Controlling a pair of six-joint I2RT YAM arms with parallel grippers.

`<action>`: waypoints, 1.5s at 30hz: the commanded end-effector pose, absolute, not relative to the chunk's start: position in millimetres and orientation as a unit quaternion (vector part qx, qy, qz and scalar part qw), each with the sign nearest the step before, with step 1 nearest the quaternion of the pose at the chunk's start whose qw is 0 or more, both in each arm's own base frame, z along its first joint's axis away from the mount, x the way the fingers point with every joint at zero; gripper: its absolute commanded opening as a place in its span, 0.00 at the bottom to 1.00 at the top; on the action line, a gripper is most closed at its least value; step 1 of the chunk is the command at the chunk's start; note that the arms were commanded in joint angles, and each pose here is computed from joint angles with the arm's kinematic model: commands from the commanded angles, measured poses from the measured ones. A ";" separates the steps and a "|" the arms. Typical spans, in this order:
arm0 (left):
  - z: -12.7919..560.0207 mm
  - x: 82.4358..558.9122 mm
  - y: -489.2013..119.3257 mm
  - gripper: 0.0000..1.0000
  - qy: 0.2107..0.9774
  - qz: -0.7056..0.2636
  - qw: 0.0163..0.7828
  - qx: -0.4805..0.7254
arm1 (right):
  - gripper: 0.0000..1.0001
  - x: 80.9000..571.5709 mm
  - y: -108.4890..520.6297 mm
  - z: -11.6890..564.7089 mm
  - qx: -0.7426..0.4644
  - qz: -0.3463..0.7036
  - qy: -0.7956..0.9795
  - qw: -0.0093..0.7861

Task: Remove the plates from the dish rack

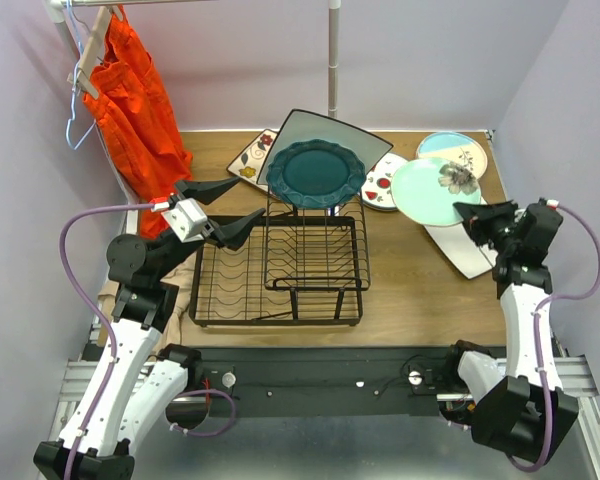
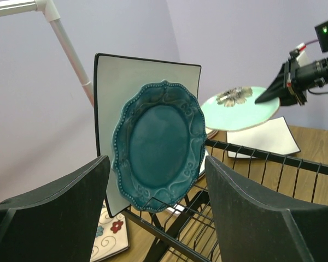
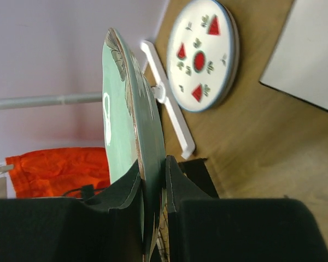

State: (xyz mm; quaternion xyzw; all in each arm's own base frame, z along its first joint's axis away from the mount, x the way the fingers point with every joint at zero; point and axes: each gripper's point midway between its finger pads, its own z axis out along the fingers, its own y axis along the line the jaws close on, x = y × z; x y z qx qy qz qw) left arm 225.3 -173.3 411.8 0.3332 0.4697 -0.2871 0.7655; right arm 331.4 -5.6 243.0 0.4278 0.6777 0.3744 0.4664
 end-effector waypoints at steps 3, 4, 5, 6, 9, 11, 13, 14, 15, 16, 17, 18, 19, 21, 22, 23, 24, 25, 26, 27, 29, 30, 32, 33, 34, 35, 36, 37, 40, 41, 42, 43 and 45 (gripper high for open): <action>413.3 221.2 -176.0 0.79 0.459 -0.298 0.765 0.340 | 0.01 303.7 6.3 200.0 0.446 0.357 0.697 0.434; 413.6 221.3 -176.2 0.79 0.459 -0.299 0.765 0.340 | 0.01 300.3 7.1 194.8 0.448 0.354 0.700 0.430; 412.2 220.9 -177.2 0.79 0.460 -0.301 0.762 0.342 | 0.01 296.8 7.2 190.7 0.448 0.349 0.702 0.429; 413.2 219.9 -177.0 0.79 0.458 -0.301 0.763 0.342 | 0.01 290.6 5.7 178.7 0.461 0.336 0.706 0.419; 415.7 219.7 -176.1 0.79 0.455 -0.300 0.767 0.340 | 0.01 280.3 7.3 165.6 0.463 0.323 0.717 0.409; 416.6 218.2 -176.3 0.79 0.453 -0.301 0.767 0.341 | 0.01 270.4 12.4 145.6 0.479 0.324 0.721 0.381; 418.0 216.9 -176.4 0.79 0.451 -0.302 0.768 0.341 | 0.01 262.9 18.9 131.7 0.482 0.331 0.725 0.364; 417.7 216.6 -176.4 0.79 0.451 -0.302 0.768 0.341 | 0.01 260.7 20.0 129.4 0.478 0.331 0.727 0.365; 419.5 215.6 -175.9 0.79 0.448 -0.301 0.769 0.341 | 0.01 258.1 20.9 126.9 0.477 0.329 0.731 0.362; 418.8 215.1 -175.8 0.79 0.449 -0.302 0.769 0.341 | 0.01 256.0 22.1 123.0 0.475 0.327 0.734 0.358; 419.1 214.9 -175.8 0.79 0.448 -0.302 0.769 0.340 | 0.01 253.2 24.0 117.7 0.471 0.327 0.739 0.354; 419.5 214.4 -175.7 0.79 0.448 -0.302 0.770 0.340 | 0.01 250.9 28.0 114.8 0.465 0.332 0.744 0.348; 420.6 214.0 -175.4 0.79 0.447 -0.301 0.771 0.340 | 0.01 249.6 29.8 113.2 0.460 0.335 0.747 0.345; 420.9 213.5 -175.3 0.79 0.446 -0.302 0.771 0.340 | 0.01 246.3 33.3 110.1 0.442 0.335 0.757 0.345; 420.8 213.3 -175.4 0.79 0.445 -0.302 0.771 0.340 | 0.01 245.2 34.2 109.4 0.436 0.335 0.760 0.346; 422.1 212.5 -175.3 0.79 0.444 -0.302 0.772 0.340 | 0.01 244.2 34.2 108.6 0.429 0.331 0.765 0.348; 421.9 212.4 -175.1 0.79 0.444 -0.302 0.772 0.339 | 0.01 243.5 34.2 107.8 0.428 0.329 0.767 0.348; 421.8 212.2 -175.3 0.79 0.444 -0.303 0.772 0.340 | 0.01 242.5 34.6 106.1 0.427 0.327 0.768 0.347; 421.4 212.6 -175.4 0.79 0.445 -0.303 0.771 0.340 | 0.01 242.4 34.5 105.2 0.425 0.326 0.769 0.347; 421.5 212.5 -175.1 0.79 0.444 -0.302 0.772 0.339 | 0.01 241.5 34.2 102.2 0.426 0.323 0.771 0.347; 421.8 211.9 -175.2 0.79 0.443 -0.302 0.772 0.340 | 0.01 243.3 35.1 100.2 0.418 0.325 0.773 0.350; 422.1 211.5 -175.0 0.79 0.442 -0.302 0.773 0.340 | 0.01 243.7 37.3 99.7 0.412 0.330 0.775 0.349; 421.6 212.7 -175.0 0.79 0.444 -0.302 0.772 0.339 | 0.01 245.9 38.2 97.2 0.405 0.329 0.780 0.346; 422.6 212.1 -174.7 0.79 0.443 -0.301 0.773 0.339 | 0.01 247.2 37.1 97.4 0.404 0.325 0.781 0.349; 422.0 212.3 -174.8 0.79 0.443 -0.301 0.773 0.339 | 0.01 248.0 36.9 96.9 0.403 0.323 0.781 0.351; 422.0 212.3 -174.8 0.79 0.443 -0.301 0.773 0.339 | 0.01 249.6 36.2 99.9 0.404 0.326 0.776 0.358; 421.7 212.7 -174.6 0.79 0.443 -0.300 0.774 0.339 | 0.01 250.8 35.2 100.6 0.407 0.326 0.772 0.364; 421.0 213.2 -174.8 0.79 0.445 -0.301 0.773 0.338 | 0.01 254.2 34.7 104.3 0.404 0.331 0.766 0.375; 421.1 213.8 -174.7 0.79 0.445 -0.300 0.773 0.338 | 0.01 260.6 34.7 105.0 0.403 0.343 0.754 0.390; 420.1 214.9 -174.9 0.79 0.446 -0.300 0.772 0.338 | 0.01 261.3 34.9 102.1 0.404 0.345 0.752 0.390; 420.1 214.9 -174.9 0.79 0.446 -0.300 0.772 0.338 | 0.01 262.7 34.7 98.8 0.408 0.345 0.753 0.385; 420.3 214.9 -175.2 0.79 0.447 -0.301 0.772 0.339 | 0.01 265.6 34.5 100.2 0.404 0.347 0.752 0.390; 419.3 215.6 -175.3 0.79 0.448 -0.301 0.771 0.339 | 0.01 269.2 33.1 101.1 0.398 0.345 0.753 0.394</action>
